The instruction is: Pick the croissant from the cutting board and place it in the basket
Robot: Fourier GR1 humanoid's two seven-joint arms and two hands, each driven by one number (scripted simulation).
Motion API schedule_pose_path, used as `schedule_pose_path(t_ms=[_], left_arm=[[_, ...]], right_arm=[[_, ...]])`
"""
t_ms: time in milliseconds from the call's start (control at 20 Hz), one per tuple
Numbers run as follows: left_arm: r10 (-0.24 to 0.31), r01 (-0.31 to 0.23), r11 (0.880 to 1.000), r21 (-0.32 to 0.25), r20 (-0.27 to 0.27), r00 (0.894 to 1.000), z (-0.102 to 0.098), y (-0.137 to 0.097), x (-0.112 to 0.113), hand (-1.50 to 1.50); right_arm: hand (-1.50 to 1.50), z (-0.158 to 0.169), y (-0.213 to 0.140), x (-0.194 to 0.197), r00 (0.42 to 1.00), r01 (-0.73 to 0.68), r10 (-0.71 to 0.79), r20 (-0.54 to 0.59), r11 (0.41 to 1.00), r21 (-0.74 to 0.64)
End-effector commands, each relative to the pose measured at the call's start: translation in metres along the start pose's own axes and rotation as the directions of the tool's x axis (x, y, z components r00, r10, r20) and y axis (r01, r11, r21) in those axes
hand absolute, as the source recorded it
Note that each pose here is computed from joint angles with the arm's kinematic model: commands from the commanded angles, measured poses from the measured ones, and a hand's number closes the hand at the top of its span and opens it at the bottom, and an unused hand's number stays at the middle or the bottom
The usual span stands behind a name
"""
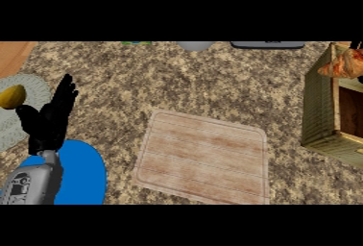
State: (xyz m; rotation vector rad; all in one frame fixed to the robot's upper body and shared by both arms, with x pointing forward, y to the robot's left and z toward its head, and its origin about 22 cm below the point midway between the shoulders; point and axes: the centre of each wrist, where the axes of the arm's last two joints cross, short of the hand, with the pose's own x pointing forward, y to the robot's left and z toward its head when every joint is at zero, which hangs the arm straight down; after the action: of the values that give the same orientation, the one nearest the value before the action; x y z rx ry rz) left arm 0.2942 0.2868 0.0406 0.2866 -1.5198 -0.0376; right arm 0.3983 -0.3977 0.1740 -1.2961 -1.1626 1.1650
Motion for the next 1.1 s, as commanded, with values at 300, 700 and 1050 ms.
schedule_pose_path(t_ms=[300, 700, 1050], left_arm=[[0.009, -0.009, 1.0, 0.009, -0.008, 1.0, 0.009, 0.008, -0.005, 0.0], [0.005, -0.005, 1.0, 0.002, 0.014, 1.0, 0.006, 0.009, -0.005, 0.0], [-0.001, 0.001, 1.0, 0.018, 0.002, 1.0, 0.01, 0.007, 0.0, 0.0]], right_arm=[[1.5, 0.001, 0.028, 0.0, 1.0, 0.018, -0.019, 0.001, 0.997, 0.079], [1.5, 0.002, 0.014, -0.025, 0.99, 0.028, -0.001, -0.138, 0.98, 0.195], [-1.5, 0.002, 0.023, -0.015, 0.96, 0.244, -0.239, -0.145, 0.97, 0.014]])
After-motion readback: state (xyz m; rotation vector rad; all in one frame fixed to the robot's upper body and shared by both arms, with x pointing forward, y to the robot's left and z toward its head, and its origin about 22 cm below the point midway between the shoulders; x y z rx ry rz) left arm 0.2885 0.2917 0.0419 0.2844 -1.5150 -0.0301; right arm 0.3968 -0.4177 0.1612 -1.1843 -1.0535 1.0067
